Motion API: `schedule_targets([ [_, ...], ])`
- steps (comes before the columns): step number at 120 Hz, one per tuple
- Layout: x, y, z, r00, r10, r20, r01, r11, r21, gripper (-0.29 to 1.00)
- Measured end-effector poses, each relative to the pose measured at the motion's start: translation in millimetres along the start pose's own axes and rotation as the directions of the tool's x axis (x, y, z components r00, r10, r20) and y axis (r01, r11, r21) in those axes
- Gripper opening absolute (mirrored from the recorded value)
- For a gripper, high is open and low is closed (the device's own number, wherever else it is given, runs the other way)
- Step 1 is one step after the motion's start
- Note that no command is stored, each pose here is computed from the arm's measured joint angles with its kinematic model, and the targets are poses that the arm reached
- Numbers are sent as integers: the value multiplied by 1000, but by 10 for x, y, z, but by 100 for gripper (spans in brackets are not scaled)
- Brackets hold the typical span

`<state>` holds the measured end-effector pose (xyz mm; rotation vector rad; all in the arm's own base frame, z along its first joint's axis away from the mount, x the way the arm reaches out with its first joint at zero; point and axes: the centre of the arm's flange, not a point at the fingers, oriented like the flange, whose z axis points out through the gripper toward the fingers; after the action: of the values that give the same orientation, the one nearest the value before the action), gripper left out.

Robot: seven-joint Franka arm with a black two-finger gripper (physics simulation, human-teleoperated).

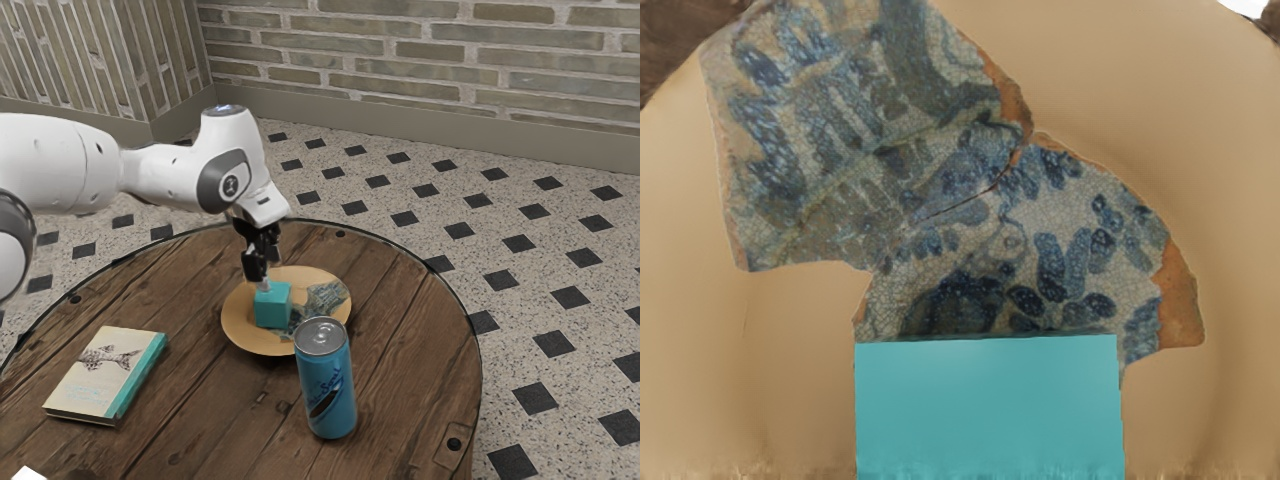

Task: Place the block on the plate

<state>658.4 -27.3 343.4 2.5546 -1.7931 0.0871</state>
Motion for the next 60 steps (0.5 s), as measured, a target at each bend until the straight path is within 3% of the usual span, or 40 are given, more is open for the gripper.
schedule_targets([
  [26,-81,192,-1112,980,-195,-37,196,980,39,68],
  [39,-127,330,-1762,951,-306,-31,307,950,52,69],
  [60,-253,611,-2309,889,-458,-10,458,888,44,70],
])
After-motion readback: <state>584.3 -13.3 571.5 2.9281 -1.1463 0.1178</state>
